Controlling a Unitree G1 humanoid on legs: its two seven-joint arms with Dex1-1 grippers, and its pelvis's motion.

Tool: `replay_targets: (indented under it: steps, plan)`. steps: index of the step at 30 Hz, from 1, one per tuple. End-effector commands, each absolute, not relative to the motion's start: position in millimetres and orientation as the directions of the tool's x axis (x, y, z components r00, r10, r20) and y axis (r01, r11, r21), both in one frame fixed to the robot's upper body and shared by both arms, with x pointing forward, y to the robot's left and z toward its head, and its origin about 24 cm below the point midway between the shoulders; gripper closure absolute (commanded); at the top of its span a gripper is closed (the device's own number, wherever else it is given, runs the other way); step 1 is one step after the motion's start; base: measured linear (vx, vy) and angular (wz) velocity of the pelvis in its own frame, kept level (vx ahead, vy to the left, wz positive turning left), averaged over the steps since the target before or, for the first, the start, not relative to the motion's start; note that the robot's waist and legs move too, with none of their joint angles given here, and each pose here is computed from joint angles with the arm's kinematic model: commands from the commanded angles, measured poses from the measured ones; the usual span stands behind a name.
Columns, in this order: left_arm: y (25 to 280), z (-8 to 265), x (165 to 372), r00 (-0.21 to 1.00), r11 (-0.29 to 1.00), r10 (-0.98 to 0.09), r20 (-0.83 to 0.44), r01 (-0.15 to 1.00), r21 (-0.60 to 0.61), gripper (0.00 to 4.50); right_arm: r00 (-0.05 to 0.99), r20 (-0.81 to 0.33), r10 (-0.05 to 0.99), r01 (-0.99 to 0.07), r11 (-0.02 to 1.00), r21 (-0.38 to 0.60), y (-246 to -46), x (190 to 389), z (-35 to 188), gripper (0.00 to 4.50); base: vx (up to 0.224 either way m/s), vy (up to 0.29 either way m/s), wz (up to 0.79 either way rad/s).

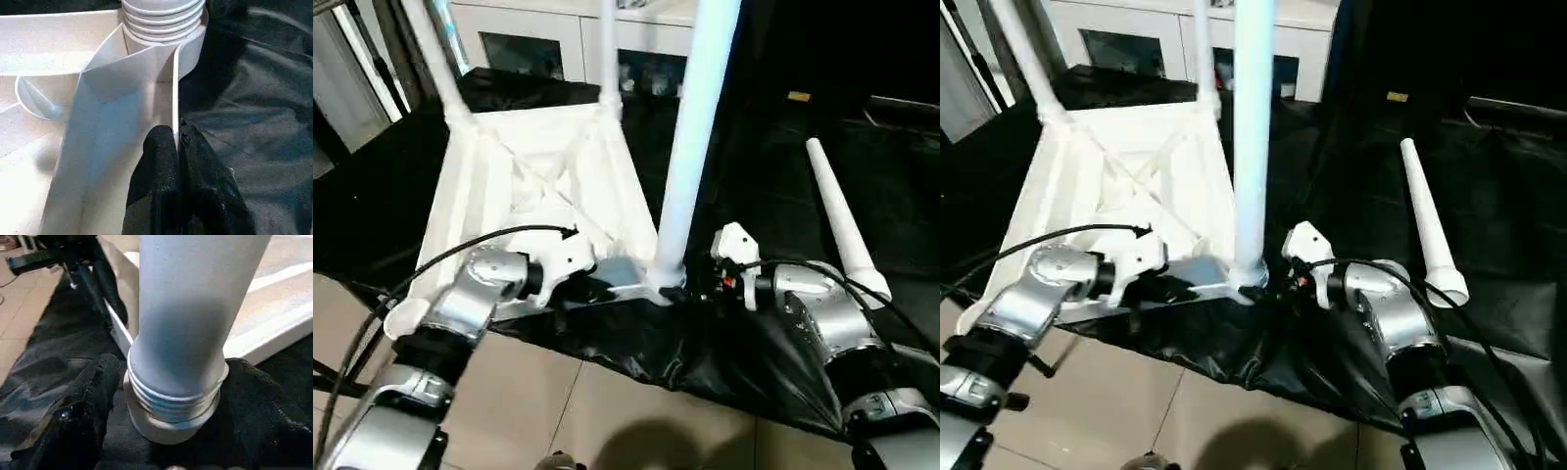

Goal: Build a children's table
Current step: Rotate leg to tighten

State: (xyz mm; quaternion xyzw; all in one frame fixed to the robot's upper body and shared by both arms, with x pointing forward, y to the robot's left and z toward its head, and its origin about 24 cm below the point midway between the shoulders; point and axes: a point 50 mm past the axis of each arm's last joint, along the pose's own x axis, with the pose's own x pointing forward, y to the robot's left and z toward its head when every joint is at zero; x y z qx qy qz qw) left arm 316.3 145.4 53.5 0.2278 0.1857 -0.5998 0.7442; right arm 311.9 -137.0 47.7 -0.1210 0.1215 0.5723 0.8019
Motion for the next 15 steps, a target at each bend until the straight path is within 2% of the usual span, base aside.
replay_targets:
  steps: [1,11,15]
  plan:
    - [134.1,60.4,318.7,0.209,0.148,-0.827,-0.522,0.977,0.156,4.50,0.136,-0.342,0.930,-0.991,0.132,-0.035,-105.6,300.8,42.5,0.92,0.000,0.000,0.00]
    - [136.1,60.1,317.2,0.185,0.124,-0.827,-0.530,0.981,0.150,4.50,0.084,-0.333,0.939,-0.996,0.088,0.000,-99.5,295.6,40.4,0.92,0.000,0.000,0.00]
    - [138.1,60.3,317.6,0.190,0.128,-0.824,-0.533,0.980,0.151,4.50,0.071,-0.332,0.941,-0.997,0.080,0.013,-100.1,294.9,40.2,1.29,0.000,0.000,0.00]
